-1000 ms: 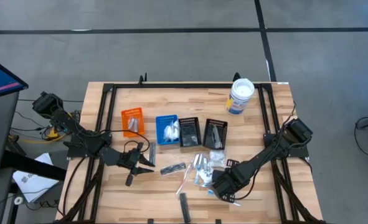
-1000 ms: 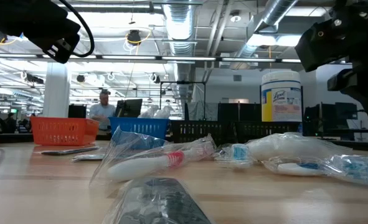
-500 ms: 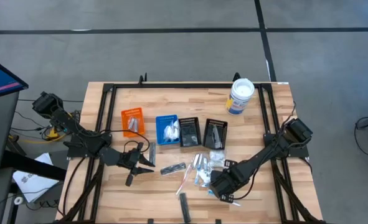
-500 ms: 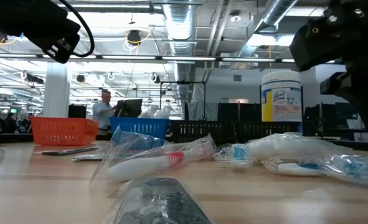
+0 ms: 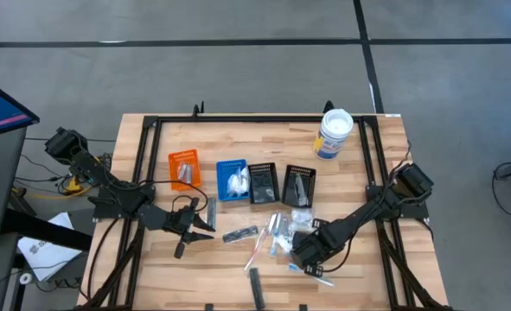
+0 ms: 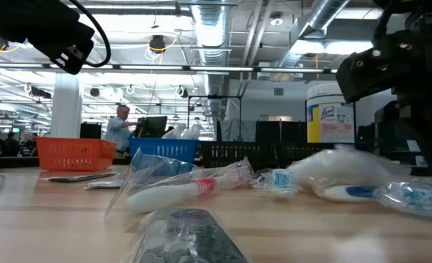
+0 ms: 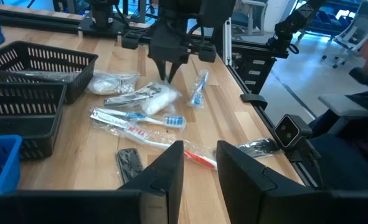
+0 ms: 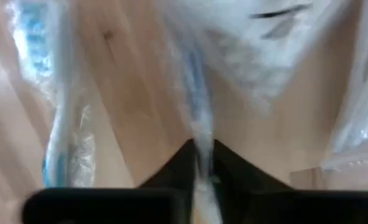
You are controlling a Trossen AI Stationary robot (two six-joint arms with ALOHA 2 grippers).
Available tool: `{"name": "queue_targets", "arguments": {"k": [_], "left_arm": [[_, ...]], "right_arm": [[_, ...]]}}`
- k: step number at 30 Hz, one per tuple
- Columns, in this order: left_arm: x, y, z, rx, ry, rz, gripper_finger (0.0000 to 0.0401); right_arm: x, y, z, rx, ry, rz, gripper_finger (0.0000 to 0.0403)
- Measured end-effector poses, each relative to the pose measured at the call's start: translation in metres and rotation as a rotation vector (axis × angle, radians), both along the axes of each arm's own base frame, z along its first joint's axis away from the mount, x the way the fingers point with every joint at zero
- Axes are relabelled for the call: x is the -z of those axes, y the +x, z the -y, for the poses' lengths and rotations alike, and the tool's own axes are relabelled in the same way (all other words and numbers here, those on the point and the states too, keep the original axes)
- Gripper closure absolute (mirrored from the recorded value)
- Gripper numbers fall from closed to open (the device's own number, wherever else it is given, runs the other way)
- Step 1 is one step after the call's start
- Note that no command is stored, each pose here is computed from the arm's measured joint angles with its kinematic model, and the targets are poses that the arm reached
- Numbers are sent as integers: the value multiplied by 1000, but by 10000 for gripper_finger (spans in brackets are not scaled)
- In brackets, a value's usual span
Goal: Pick & Place Travel size toiletries
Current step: Put the orange toothbrush into the left black bin, then put the blue toothbrush into the left black bin
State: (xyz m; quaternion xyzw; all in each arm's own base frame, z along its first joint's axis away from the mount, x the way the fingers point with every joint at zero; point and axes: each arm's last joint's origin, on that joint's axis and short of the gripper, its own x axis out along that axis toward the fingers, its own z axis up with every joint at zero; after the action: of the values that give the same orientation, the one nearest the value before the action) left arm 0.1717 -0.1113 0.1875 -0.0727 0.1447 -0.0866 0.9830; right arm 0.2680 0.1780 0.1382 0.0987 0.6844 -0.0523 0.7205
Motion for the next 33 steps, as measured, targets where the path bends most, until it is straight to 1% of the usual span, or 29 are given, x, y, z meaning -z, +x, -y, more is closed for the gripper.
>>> {"name": "queue_targets", "arguments": {"k": [1, 2, 6, 10, 13, 16, 20, 23, 26, 28, 30, 33], "left_arm": [[0, 0, 0, 1, 5, 1, 311], [0, 0, 0, 2, 8, 1, 311], [0, 0, 0, 2, 8, 2, 311], [0, 0, 0, 2, 8, 2, 311], [0, 0, 0, 2, 7, 3, 311], [0, 0, 0, 2, 6, 4, 311], [-1, 0, 0, 2, 3, 8, 311], [-1, 0, 0, 2, 3, 8, 311], [-1, 0, 0, 2, 3, 8, 311], [-1, 0, 0, 3, 5, 8, 311], [-1, 0, 0, 3, 7, 9, 311], [-1, 0, 0, 3, 6, 10, 311]], "right_arm": [[-2, 1, -1, -14, 5, -2, 385], [-4, 1, -1, -18, 3, -7, 388], [-18, 6, -3, -15, -7, -23, 378], [-42, 17, -11, -74, -9, 28, 394], [-72, 27, -16, -119, -49, 174, 388], [-112, 35, -12, -122, -115, 385, 393], [-165, 34, 7, -33, -183, 670, 396], [-192, 28, 25, 15, -170, 803, 398], [-200, 25, 45, 60, -163, 874, 398], [-197, 27, 62, 116, -159, 896, 398], [-186, 33, 83, 186, -107, 915, 398], [-158, 45, 124, 304, 18, 986, 398]]}}
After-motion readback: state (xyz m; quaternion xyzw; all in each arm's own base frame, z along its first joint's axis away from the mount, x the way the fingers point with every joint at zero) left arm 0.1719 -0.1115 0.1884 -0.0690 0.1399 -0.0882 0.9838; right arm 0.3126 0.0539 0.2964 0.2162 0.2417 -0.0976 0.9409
